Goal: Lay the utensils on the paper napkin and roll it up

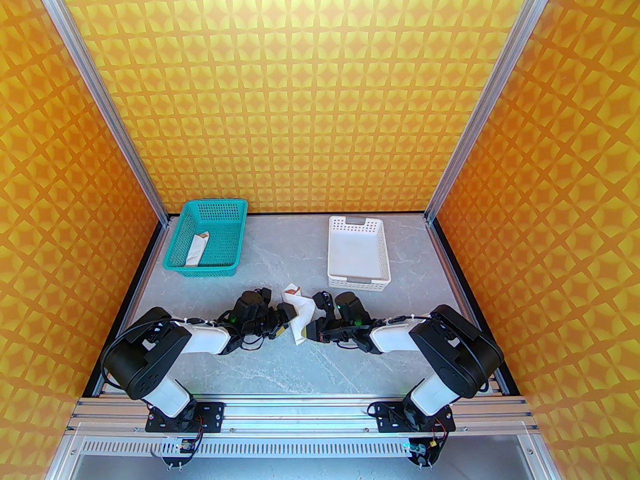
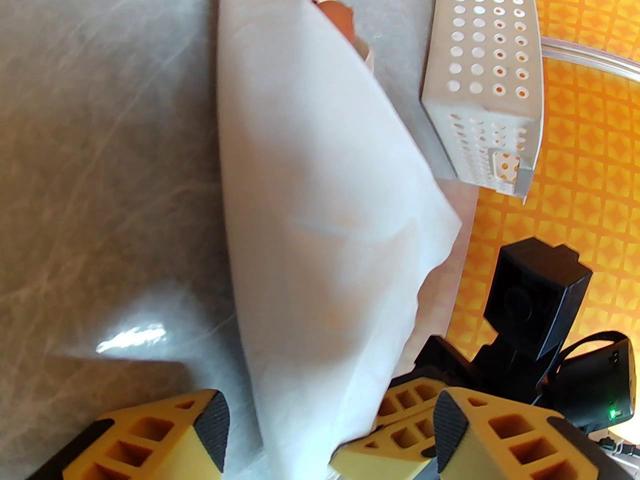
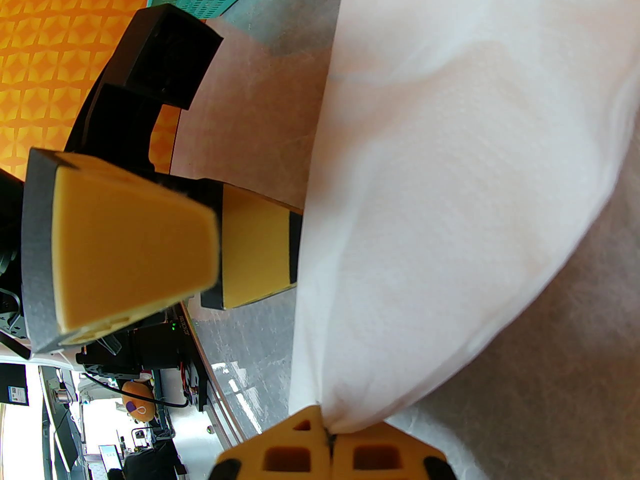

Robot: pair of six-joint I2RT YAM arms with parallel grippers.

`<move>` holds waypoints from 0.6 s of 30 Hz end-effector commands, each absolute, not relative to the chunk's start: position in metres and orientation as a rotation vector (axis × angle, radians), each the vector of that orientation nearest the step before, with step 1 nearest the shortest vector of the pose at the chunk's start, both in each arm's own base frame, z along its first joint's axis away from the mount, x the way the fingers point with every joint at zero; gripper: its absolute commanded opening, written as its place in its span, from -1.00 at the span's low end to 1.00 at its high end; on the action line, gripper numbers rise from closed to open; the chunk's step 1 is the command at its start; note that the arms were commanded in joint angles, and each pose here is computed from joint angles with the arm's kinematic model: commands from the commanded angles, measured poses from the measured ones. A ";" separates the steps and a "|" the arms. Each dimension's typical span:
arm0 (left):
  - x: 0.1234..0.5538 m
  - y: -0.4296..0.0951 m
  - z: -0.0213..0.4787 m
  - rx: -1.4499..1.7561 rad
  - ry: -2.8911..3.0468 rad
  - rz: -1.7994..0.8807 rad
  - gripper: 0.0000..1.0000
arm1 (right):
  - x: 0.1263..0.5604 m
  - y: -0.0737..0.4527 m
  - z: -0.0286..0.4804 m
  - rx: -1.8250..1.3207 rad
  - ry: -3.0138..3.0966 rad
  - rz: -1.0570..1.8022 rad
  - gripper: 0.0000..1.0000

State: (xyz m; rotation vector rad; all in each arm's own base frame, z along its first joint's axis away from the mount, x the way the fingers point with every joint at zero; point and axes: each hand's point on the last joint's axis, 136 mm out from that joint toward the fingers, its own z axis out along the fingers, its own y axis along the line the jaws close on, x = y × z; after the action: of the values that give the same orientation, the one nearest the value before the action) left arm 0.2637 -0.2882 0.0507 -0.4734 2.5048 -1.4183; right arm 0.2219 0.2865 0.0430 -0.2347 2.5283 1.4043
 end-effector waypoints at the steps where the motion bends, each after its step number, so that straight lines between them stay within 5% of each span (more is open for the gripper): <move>1: 0.267 -0.292 0.042 -0.479 2.530 -1.384 0.44 | 0.224 0.285 0.048 -0.227 2.506 1.412 -1.00; 18: 0.275 -0.299 0.013 -0.371 2.645 -1.241 0.33 | 0.223 0.284 0.050 -0.239 2.508 1.406 -1.00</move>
State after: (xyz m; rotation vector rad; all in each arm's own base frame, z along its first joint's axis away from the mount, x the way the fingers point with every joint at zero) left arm 0.2790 -0.3070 0.0462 -0.3946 2.5650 -1.3862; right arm 0.2222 0.2868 0.0470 -0.2367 2.5179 1.4084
